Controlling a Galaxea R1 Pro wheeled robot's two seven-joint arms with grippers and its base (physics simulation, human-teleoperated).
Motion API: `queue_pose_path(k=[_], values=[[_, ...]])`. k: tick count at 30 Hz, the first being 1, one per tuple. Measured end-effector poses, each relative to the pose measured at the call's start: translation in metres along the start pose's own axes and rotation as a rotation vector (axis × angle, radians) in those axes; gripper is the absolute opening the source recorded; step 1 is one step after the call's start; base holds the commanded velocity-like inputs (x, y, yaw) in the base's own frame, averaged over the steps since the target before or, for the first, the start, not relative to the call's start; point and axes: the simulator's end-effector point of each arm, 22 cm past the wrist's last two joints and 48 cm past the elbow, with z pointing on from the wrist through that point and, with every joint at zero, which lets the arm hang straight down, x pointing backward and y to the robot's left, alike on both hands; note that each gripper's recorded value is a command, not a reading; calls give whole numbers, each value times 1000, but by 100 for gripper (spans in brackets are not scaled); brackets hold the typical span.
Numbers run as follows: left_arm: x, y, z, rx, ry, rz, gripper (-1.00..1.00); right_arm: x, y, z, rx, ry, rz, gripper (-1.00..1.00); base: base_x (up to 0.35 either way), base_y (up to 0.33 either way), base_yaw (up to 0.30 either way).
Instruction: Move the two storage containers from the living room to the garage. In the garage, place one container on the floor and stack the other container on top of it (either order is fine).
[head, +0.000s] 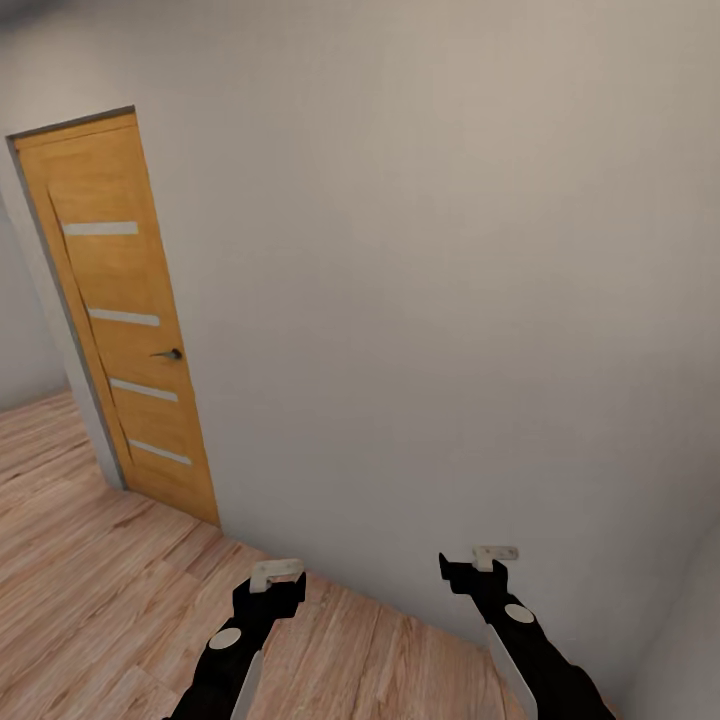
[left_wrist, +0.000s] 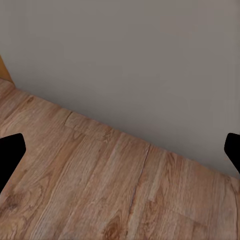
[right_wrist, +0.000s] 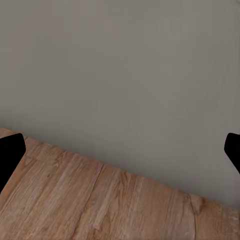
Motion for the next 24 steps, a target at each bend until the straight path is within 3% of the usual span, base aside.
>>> queue_pose_path(k=[6, 24], values=[[0, 0, 0, 0, 0, 0, 100, 0, 0, 0, 0, 0, 0, 100, 6, 0, 101], [0, 0, 0, 0, -1, 0, 100, 0, 0, 0, 0, 0, 0, 100, 0, 0, 285]])
